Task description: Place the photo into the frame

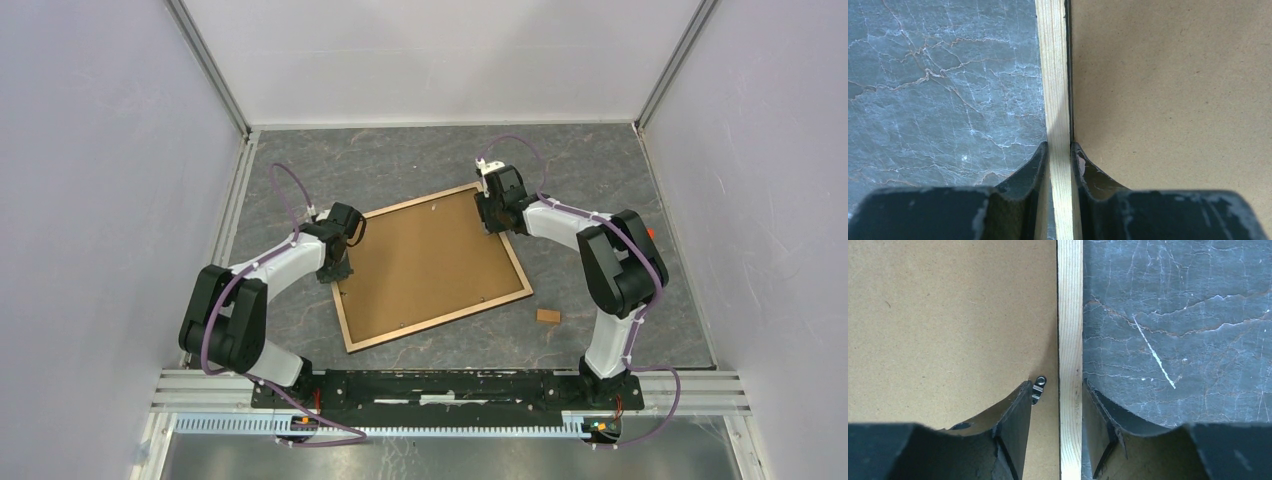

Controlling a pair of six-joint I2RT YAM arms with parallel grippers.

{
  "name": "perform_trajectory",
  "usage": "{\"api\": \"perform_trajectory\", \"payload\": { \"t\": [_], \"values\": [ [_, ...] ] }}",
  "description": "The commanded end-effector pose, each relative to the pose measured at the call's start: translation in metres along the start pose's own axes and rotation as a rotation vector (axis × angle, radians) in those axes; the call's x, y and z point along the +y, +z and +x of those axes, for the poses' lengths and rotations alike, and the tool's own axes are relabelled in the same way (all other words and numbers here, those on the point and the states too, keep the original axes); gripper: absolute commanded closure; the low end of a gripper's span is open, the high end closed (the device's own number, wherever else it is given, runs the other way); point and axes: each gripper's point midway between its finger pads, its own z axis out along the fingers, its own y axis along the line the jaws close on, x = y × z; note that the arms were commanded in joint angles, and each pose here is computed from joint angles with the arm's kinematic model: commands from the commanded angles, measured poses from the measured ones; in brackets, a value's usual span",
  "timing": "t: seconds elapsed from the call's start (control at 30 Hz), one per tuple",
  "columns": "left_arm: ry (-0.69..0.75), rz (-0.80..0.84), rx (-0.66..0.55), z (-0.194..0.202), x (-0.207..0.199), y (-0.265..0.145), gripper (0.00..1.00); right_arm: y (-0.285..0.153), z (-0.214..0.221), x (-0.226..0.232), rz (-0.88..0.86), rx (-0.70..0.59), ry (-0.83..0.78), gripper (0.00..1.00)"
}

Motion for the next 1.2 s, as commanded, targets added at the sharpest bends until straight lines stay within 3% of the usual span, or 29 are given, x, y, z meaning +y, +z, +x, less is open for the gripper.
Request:
{"api": "perform_trajectory", "payload": {
  "t": [0.0, 0.2, 0.5, 1.17],
  "values": [
    [0.018, 0.07, -0.053, -0.022, -0.019, -0.004, 0.98, -0.005, 0.018, 0.001, -0.017, 0.072, -0.029, 0.47],
    [0.018, 0.068, -0.053, -0.023, -0.019, -0.004, 0.98, -0.012, 0.018, -0.004, -0.004, 0.068, -0.05, 0.43],
    [0.018, 0.066, -0.053, -0.025, -0.02, -0.005, 0.98, -0.006, 0.023, -0.004, -0.002, 0.09, -0.058, 0.58],
    [0.024, 0.066, -0.046, -0.026, -0.021, -0.005, 0.98, 0.003, 0.017, -0.003, -0.019, 0.039, -0.07, 0.76]
  ]
}}
